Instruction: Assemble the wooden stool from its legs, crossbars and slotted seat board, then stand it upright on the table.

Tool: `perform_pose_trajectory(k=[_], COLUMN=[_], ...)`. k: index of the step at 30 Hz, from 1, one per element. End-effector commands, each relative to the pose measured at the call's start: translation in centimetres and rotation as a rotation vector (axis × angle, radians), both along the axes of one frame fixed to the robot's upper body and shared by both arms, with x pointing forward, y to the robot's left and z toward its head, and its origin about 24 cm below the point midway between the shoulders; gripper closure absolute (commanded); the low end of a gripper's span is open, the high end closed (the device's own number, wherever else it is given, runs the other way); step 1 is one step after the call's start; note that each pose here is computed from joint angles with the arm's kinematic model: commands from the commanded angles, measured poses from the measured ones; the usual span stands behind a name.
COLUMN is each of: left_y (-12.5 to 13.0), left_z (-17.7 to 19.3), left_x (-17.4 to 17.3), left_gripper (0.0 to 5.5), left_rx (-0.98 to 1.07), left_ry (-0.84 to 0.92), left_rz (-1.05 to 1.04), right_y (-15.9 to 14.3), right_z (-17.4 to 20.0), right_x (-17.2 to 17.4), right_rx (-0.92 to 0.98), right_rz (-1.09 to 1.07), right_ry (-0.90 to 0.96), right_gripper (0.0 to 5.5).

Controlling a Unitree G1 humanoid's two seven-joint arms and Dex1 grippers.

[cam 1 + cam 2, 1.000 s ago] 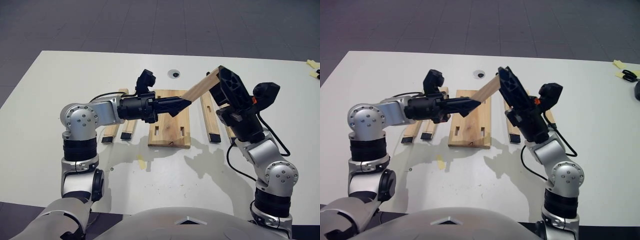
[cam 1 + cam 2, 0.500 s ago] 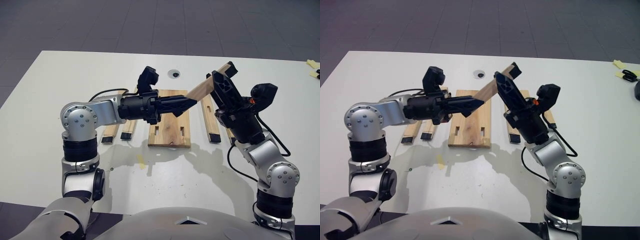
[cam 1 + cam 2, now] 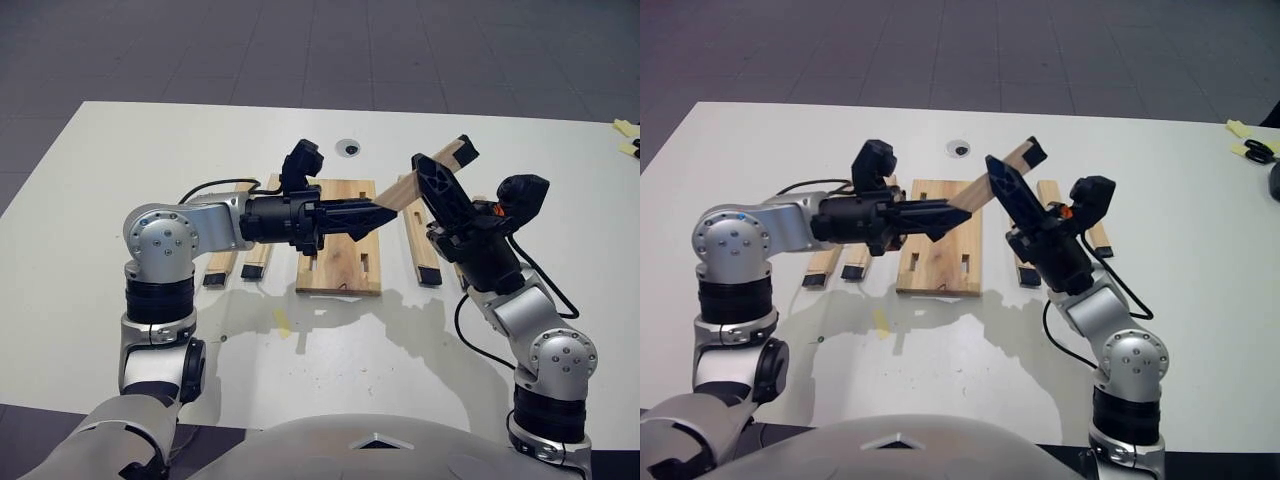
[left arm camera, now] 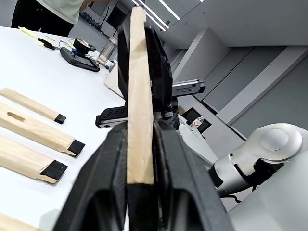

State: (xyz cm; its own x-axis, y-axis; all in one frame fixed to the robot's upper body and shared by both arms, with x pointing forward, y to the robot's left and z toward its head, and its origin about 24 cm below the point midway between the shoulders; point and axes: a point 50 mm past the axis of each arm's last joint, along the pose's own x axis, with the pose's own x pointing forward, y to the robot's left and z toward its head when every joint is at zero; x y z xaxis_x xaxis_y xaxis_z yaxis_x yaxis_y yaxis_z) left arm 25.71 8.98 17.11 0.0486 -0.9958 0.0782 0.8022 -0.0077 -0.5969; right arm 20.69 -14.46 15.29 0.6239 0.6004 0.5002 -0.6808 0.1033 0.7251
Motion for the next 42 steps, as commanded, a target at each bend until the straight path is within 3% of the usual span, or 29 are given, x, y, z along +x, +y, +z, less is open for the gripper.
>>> perform_pose_trajectory(k=[1, 8, 13, 24, 32, 38, 42], left_y=[1.2, 5.0, 6.9, 6.9, 7.9, 7.9, 8.1], left_z=[0.2, 2.4, 1.5, -1.0, -1.7, -1.8, -1.9], left_x=[1.5, 4.5, 6.5, 7.0, 7.0, 7.0, 7.0], left_gripper=[3.76, 2.68, 1.85, 0.15, 0.10, 0.10, 0.10], left_rx=[0.042, -0.075, 0.081, 0.233, 0.253, 0.250, 0.258], left_ry=[-0.030, -0.079, -0.141, -0.192, -0.176, -0.176, -0.175], left_rz=[0.124, 0.450, 0.800, 0.852, 0.882, 0.885, 0.887], right_y=[0.0, -3.4, -5.7, -5.6, -4.5, -4.3, -4.4], right_z=[-0.2, -3.4, -5.2, -7.4, -5.8, -9.5, -9.9], right_x=[0.6, 1.9, 3.4, 6.5, 7.3, 7.3, 6.9], right_rx=[-0.077, -0.360, -0.654, -0.844, -0.730, -0.794, -0.825], right_rz=[-0.111, -0.535, -0.813, -0.910, -0.908, -0.855, -0.869], right_ry=[-0.001, 0.141, 0.196, 0.124, 0.048, 0.222, 0.246], right_gripper=[5.09, 5.09, 5.09, 5.09, 5.09, 5.09, 5.09])
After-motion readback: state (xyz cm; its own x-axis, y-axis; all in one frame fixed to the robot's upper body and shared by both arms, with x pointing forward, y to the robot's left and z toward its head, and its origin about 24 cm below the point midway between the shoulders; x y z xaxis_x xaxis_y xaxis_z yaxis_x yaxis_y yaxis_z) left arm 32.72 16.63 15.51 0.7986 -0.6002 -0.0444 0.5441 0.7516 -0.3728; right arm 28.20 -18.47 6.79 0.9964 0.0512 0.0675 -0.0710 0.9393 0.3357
